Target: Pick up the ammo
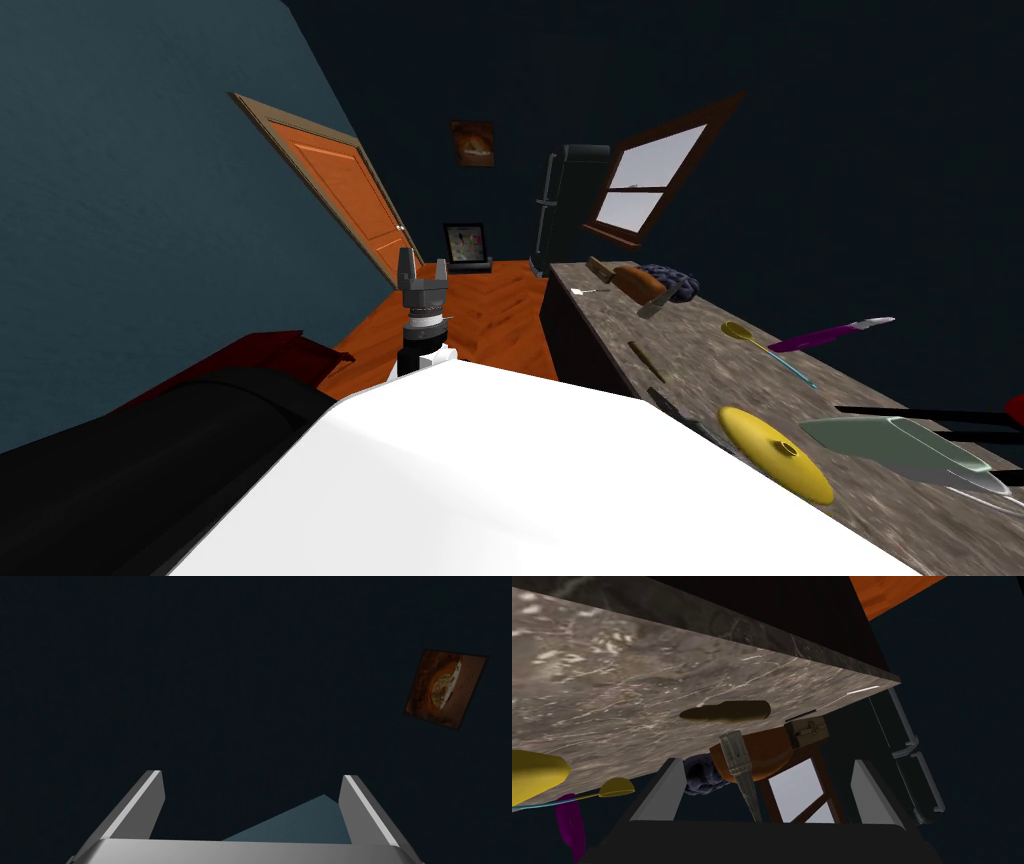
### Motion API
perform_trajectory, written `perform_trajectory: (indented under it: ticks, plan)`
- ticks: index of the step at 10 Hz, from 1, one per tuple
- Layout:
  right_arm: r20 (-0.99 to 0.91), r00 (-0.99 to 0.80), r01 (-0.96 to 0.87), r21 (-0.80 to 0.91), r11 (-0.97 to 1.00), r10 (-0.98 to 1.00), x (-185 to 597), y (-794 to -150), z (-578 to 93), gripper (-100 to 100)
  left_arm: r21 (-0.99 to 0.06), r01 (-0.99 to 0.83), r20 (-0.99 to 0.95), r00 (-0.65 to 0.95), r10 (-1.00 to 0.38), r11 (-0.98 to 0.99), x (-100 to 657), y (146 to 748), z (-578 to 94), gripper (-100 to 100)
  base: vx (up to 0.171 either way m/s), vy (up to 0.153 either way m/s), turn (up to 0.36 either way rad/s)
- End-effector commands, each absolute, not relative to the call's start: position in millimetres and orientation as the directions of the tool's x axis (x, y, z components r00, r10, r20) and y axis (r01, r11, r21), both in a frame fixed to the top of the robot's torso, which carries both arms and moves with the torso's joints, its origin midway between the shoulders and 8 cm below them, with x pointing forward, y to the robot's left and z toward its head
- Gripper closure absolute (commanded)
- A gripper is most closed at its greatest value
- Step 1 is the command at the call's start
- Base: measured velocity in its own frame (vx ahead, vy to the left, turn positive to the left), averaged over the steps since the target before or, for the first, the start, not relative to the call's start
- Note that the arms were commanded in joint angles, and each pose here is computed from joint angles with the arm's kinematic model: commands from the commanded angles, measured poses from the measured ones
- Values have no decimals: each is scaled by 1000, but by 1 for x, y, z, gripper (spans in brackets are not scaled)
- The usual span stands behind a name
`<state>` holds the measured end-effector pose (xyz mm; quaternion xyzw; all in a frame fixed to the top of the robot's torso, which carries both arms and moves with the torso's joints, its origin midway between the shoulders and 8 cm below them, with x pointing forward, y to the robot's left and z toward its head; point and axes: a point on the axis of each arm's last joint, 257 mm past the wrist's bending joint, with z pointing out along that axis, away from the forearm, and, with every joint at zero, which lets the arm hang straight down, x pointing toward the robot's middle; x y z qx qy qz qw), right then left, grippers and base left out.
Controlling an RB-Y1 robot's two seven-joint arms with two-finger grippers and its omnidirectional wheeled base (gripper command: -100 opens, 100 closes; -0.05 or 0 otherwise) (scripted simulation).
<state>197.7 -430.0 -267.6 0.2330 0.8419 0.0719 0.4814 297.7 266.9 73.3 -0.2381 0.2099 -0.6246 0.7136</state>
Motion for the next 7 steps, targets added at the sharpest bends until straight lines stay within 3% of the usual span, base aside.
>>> perform_trajectory:
  ticks: [1, 7]
  plan:
    - [-776, -468, 335, 287, 897, 423, 184, -436, -273, -100, -602, 791, -2, 132, -991, 106, 298, 267, 73, 0, -35, -3, -35]
    - [-736, -615, 337, 81, 938, 284, 135, -454, -288, -100, -602, 791, -2, 132, -991, 106, 298, 267, 73, 0, -10, -2, -18]
